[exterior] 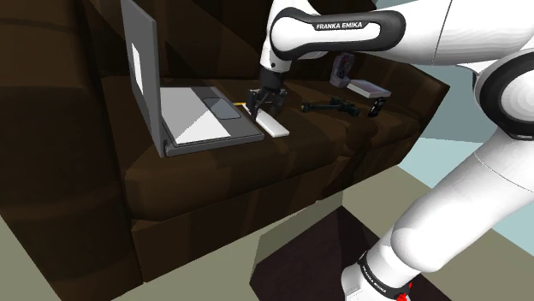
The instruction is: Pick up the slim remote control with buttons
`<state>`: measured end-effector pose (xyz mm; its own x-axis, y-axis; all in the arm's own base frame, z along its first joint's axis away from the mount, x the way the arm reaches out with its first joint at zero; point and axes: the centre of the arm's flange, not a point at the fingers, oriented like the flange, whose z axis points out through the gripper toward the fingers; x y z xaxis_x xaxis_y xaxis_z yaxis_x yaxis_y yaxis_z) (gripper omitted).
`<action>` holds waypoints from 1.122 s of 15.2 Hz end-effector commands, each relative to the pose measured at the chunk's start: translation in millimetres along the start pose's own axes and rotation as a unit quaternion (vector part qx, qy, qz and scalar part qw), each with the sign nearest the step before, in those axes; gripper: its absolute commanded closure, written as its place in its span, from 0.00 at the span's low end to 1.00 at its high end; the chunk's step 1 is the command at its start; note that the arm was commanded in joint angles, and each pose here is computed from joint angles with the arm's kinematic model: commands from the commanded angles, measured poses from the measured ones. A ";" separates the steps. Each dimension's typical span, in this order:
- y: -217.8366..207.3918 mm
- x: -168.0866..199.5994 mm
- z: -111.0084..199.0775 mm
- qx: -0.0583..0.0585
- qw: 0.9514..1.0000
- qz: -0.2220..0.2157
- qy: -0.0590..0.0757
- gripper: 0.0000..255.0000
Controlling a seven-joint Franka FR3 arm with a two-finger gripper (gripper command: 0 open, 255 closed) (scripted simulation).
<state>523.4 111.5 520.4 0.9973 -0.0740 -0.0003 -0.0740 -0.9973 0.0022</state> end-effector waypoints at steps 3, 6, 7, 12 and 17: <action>0.1 0.0 -10.2 0.000 1.000 0.000 0.000 1.00; 0.2 0.1 -26.0 0.000 1.000 0.000 0.000 1.00; 0.2 0.1 -31.3 0.000 1.000 0.000 0.000 1.00; 0.2 0.1 -57.7 0.000 1.000 0.000 0.000 1.00; 0.3 0.0 -79.6 0.000 1.000 0.000 0.000 1.00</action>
<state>523.6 112.0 597.3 0.9973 -0.0739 -0.0003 -0.0739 -0.9973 0.0021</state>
